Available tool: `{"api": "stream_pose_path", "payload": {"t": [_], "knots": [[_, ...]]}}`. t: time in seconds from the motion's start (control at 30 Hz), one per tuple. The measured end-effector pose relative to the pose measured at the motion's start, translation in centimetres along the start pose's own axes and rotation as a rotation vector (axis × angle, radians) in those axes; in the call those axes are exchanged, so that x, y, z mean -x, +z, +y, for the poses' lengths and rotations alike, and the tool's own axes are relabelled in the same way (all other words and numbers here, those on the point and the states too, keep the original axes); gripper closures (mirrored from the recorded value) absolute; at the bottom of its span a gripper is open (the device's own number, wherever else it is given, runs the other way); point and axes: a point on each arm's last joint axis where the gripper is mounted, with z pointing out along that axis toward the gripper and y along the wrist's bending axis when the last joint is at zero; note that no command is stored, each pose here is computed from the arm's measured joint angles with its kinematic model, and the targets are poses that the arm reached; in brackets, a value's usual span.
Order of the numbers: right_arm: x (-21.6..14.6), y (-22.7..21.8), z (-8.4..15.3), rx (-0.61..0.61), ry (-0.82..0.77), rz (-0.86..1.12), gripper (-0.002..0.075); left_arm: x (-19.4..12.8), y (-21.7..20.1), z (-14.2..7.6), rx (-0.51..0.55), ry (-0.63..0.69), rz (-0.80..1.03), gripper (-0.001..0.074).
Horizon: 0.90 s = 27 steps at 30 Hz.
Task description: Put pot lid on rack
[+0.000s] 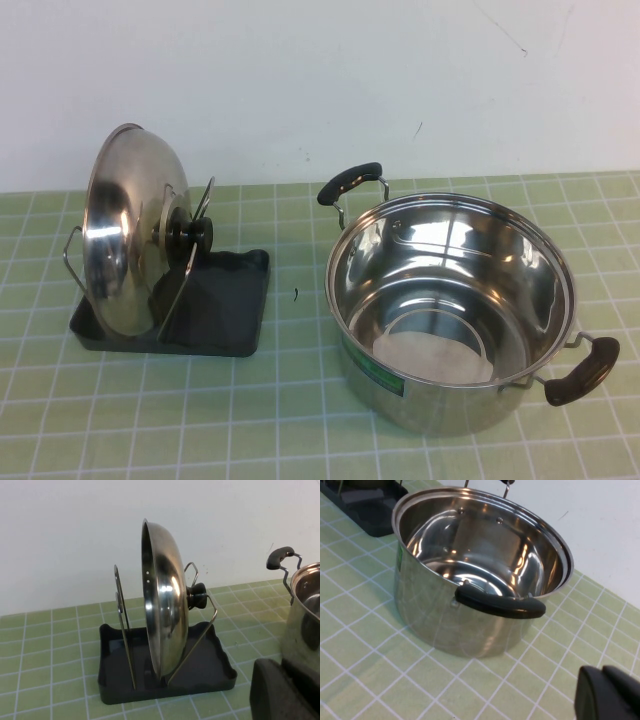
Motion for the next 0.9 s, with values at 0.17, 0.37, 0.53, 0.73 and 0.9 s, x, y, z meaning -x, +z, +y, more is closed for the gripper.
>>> {"api": "stream_pose_path", "payload": {"t": [0.17, 0.37, 0.53, 0.73, 0.9], "knots": [[0.0, 0.0, 0.0, 0.0, 0.0, 0.0, 0.0727, 0.0, 0.0, 0.0, -0.001, -0.001, 0.0, 0.0735], [0.0, 0.0, 0.0, 0.001, 0.001, 0.0, 0.0727, -0.5, 0.3, 0.4, 0.032, 0.027, 0.015, 0.0736], [0.0, 0.0, 0.0, 0.001, 0.003, 0.0, 0.0727, -1.4, 1.1, 1.6, 0.135, 0.016, -0.044, 0.0736], [0.0, 0.0, 0.0, 0.001, 0.003, 0.0, 0.0727, -4.5, 2.2, 2.3, 0.175, 0.002, -0.083, 0.0736], [0.0, 0.0, 0.0, 0.002, 0.003, -0.002, 0.0727, -7.6, 2.8, 2.6, 0.183, -0.055, -0.006, 0.0736]]}}
